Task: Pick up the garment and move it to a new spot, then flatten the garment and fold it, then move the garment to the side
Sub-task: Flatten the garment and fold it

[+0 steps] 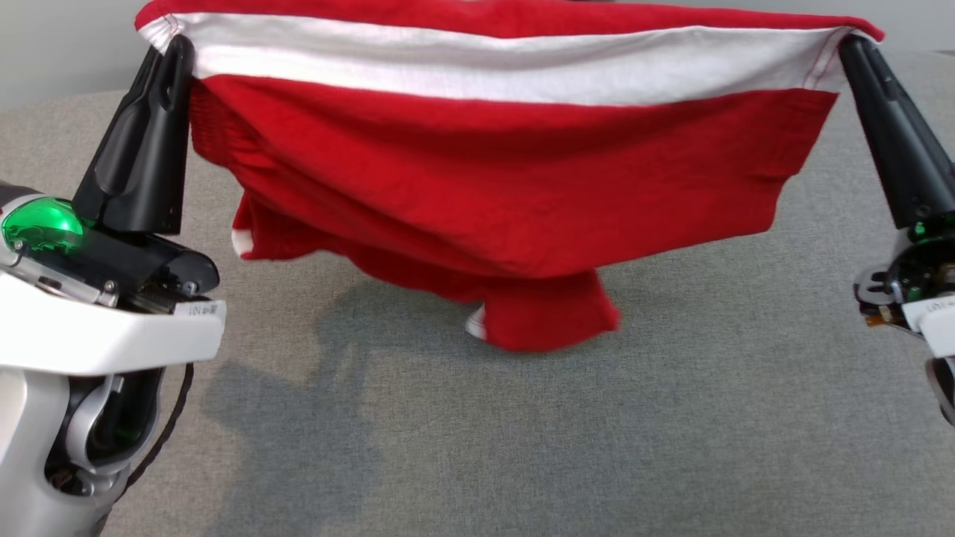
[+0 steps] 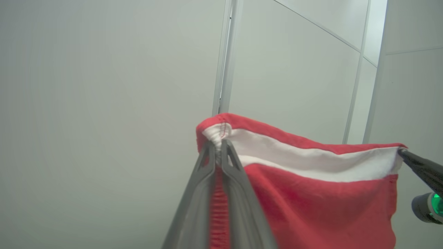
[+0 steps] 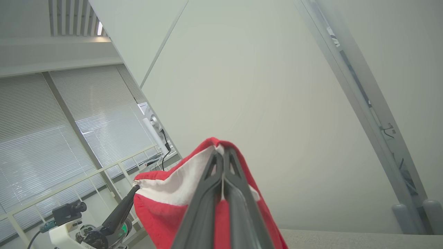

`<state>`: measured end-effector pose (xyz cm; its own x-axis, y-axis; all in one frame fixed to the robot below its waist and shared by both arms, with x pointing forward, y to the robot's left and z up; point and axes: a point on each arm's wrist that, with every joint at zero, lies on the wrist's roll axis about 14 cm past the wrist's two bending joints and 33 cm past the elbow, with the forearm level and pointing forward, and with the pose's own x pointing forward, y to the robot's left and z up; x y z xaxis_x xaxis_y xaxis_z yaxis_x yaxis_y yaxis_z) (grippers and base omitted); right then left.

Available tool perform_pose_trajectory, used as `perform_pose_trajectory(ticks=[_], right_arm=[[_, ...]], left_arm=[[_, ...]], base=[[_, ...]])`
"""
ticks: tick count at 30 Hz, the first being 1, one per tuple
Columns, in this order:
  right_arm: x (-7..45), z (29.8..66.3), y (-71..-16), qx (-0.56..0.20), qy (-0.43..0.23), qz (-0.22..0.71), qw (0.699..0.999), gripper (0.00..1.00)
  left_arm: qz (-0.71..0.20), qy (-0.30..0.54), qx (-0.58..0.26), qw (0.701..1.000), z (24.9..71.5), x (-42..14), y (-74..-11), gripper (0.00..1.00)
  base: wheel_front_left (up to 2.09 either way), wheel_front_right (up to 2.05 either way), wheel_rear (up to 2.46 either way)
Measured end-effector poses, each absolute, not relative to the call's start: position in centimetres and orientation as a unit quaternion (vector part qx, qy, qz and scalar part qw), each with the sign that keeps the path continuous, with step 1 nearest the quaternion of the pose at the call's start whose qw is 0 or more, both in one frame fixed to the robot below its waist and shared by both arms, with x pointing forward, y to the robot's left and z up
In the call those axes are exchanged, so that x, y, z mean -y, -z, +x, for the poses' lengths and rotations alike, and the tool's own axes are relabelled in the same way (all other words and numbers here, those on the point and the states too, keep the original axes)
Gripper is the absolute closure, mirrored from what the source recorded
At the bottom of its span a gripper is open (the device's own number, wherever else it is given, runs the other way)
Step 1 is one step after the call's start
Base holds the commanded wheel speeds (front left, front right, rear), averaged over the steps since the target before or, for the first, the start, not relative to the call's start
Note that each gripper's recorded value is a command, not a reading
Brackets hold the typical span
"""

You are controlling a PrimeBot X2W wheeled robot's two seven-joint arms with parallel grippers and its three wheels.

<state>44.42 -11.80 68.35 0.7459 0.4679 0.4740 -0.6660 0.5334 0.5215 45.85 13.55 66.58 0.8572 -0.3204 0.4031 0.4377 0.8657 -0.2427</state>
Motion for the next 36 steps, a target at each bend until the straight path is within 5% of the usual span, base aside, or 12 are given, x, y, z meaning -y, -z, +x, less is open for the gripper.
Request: perform_pose_trajectory(ticks=[13, 29, 36], right_arm=[[13.3, 45.1, -67.7, 0.142, -0.302, 0.332, 0.882, 1.0], [13.8, 60.6, -70.1, 0.192, -0.201, 0.168, 0.946, 1.0], [11.2, 64.3, -73.1, 0.224, -0.183, 0.104, 0.952, 1.0]], left_arm=[[-0.146, 0.213, 0.168, 0.952, 45.8, -12.6, -67.1, 1.0], [-0.12, 0.205, 0.145, 0.96, 61.8, -10.6, -67.5, 1.0], [-0.104, 0.17, 0.134, 0.971, 66.3, -11.3, -67.2, 1.0]], base=[[0.0, 0.0, 0.0], [0.0, 0.0, 0.0], [0.0, 0.0, 0.0]])
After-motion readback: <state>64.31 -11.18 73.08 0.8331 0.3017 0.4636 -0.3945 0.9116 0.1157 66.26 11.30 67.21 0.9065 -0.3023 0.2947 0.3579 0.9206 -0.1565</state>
